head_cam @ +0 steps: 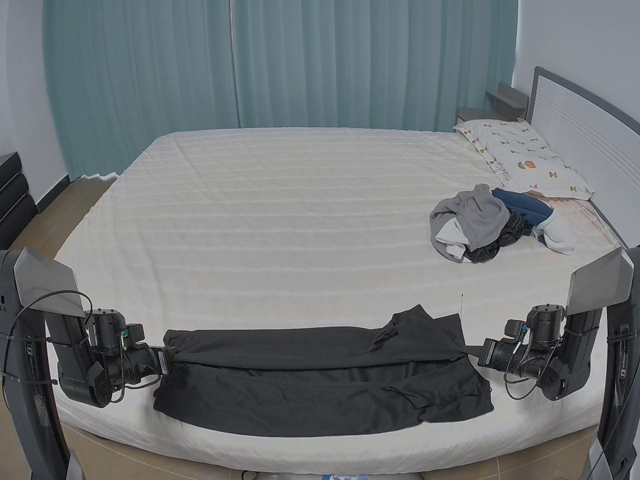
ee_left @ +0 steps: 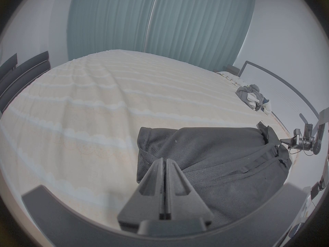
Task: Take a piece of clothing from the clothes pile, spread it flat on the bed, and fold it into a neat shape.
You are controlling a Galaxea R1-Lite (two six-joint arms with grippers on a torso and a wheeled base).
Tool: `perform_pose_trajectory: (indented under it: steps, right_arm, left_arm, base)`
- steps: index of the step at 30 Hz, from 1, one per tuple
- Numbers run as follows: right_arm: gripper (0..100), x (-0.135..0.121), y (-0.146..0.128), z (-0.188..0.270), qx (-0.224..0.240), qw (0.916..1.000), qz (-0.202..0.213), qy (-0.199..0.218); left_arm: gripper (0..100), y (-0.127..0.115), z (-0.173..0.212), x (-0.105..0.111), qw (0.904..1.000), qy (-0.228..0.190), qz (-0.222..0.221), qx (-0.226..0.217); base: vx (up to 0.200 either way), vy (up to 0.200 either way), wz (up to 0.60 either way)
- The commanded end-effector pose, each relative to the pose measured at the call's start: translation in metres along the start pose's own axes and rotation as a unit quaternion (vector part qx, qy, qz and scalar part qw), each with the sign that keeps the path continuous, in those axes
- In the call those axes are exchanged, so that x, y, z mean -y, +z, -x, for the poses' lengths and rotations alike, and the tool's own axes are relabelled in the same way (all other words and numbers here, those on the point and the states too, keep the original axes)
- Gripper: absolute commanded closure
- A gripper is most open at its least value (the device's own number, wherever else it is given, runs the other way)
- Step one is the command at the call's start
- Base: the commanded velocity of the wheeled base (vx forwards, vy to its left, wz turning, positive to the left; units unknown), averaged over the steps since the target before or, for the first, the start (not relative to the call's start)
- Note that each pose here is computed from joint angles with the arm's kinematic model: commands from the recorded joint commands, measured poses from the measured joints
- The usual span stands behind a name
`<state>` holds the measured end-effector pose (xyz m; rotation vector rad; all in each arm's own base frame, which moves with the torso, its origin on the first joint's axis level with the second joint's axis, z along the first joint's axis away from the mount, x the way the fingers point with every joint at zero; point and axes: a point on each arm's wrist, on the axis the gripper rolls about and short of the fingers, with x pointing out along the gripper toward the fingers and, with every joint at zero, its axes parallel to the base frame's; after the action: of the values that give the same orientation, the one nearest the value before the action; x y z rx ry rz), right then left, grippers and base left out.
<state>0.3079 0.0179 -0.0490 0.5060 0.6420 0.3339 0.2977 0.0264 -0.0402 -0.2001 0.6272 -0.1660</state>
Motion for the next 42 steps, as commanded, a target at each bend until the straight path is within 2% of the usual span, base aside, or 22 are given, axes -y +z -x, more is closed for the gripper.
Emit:
perform_pose_trajectory:
  steps: [1,12,25,27,28,29,30,37,41,42]
  right_arm:
    - [100,0.002,-0.006,0.002,-0.007,1.0000,-0.005,-0.003]
    - [100,0.004,-0.005,0.009,0.004,1.0000,-0.003,0.003]
    - [100,0.009,-0.018,0.009,-0.022,0.9997,0.005,0.000]
    - [100,0.009,-0.019,0.008,-0.024,0.9997,0.005,0.000]
    - [100,0.009,-0.019,0.008,-0.025,0.9997,0.005,0.001]
    - [100,0.009,-0.019,0.008,-0.024,0.9997,0.005,0.001]
    - [0,0.009,-0.018,0.008,-0.023,0.9997,0.005,0.001]
    - [0,0.006,-0.008,0.011,0.003,0.9999,0.007,0.009]
    - [0,0.005,-0.001,0.014,0.021,0.9996,-0.014,0.013]
    - [0,0.002,0.005,0.015,0.031,0.9988,-0.034,0.018]
  left_arm:
    - [100,-0.002,-0.002,-0.002,1.0000,0.002,0.003,-0.003]
    - [100,-0.002,0.001,-0.005,1.0000,-0.001,0.007,-0.004]
    - [100,-0.006,0.002,-0.003,0.9999,-0.004,0.004,-0.012]
    - [100,-0.009,0.004,-0.003,0.9996,-0.017,-0.008,-0.019]
    - [0,-0.010,0.005,-0.002,0.9995,-0.020,-0.010,-0.022]
    - [0,-0.011,0.005,-0.002,0.9995,-0.020,-0.010,-0.023]
    - [0,-0.011,0.006,-0.003,0.9995,-0.021,-0.009,-0.023]
    - [0,-0.007,0.007,-0.008,0.9996,-0.025,-0.003,-0.013]
    - [0,-0.003,0.010,-0.013,0.9993,-0.037,0.007,-0.004]
    - [0,0.003,0.012,-0.014,0.9987,-0.046,0.020,0.007]
  base:
    - [0.000,0.000,0.00]
    - [0.000,0.000,0.00]
    - [0.000,0.000,0.00]
    - [0.000,0.000,0.00]
    - [0.000,0.000,0.00]
    - [0.000,0.000,0.00]
    - [0.000,0.000,0.00]
    - [0.000,0.000,0.00]
    - [0.000,0.000,0.00]
    - [0.000,0.000,0.00]
